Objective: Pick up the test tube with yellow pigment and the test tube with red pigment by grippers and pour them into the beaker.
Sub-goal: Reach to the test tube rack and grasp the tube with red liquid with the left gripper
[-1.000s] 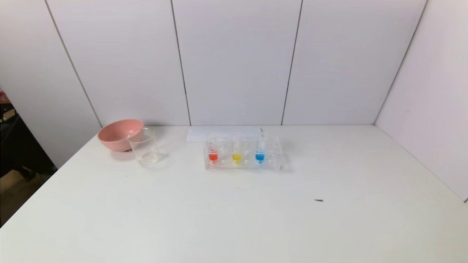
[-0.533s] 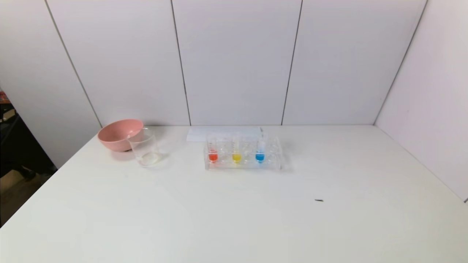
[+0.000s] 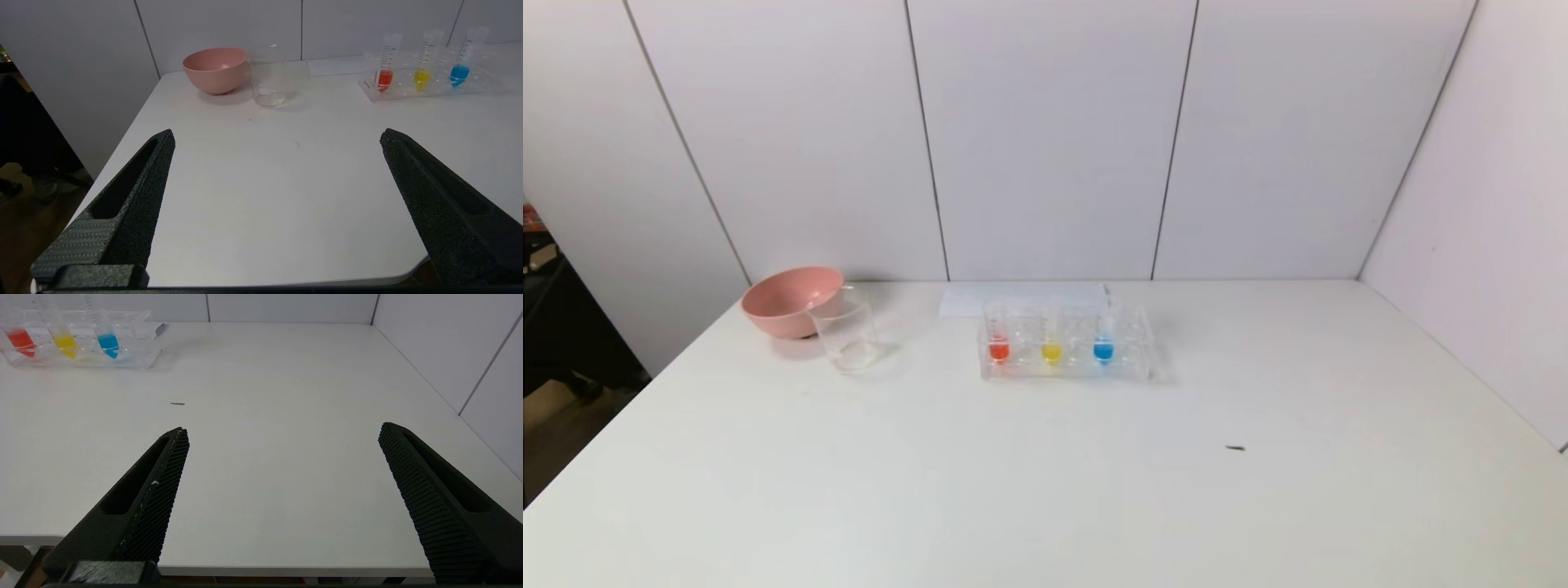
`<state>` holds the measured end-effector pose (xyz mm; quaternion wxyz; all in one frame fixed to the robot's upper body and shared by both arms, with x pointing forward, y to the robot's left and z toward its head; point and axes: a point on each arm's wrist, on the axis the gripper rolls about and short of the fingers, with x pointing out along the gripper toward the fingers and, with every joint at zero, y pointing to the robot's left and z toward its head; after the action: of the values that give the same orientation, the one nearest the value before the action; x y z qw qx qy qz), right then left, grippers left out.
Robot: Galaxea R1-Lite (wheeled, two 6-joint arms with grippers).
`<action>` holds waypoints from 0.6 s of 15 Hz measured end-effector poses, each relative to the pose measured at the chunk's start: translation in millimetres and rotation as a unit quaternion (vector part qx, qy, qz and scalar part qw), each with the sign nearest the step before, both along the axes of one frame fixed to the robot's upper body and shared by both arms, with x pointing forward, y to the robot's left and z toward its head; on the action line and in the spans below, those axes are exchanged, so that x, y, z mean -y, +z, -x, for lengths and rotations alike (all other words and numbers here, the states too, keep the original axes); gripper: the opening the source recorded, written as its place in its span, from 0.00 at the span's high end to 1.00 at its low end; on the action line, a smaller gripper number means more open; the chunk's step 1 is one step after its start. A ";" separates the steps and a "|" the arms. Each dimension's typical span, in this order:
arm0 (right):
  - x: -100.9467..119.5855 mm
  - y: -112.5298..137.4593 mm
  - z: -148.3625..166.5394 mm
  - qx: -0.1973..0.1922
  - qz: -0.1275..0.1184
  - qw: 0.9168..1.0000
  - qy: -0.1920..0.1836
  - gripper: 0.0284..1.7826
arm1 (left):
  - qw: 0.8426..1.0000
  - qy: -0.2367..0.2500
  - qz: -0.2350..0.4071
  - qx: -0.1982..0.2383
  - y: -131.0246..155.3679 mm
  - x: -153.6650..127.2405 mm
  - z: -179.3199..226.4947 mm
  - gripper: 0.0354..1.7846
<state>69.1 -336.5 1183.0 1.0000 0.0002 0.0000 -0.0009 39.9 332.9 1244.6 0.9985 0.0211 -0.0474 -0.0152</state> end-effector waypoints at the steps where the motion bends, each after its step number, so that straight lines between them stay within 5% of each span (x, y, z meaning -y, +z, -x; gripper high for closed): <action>1: 0.0 0.0 0.0 0.000 0.000 1.000 0.000 0.05 | 1.000 0.000 -0.003 0.002 8.2 0.0 2.2 0.01; 9: 0.0 0.0 0.0 0.000 0.000 1.000 0.000 0.05 | 1.000 0.002 -0.008 0.013 55.5 0.0 0.8 0.01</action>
<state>69.1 -336.5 1183.0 1.0000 0.0000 0.0000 -0.0009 39.1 332.9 1300.1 0.9977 0.0288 -0.0602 -0.0137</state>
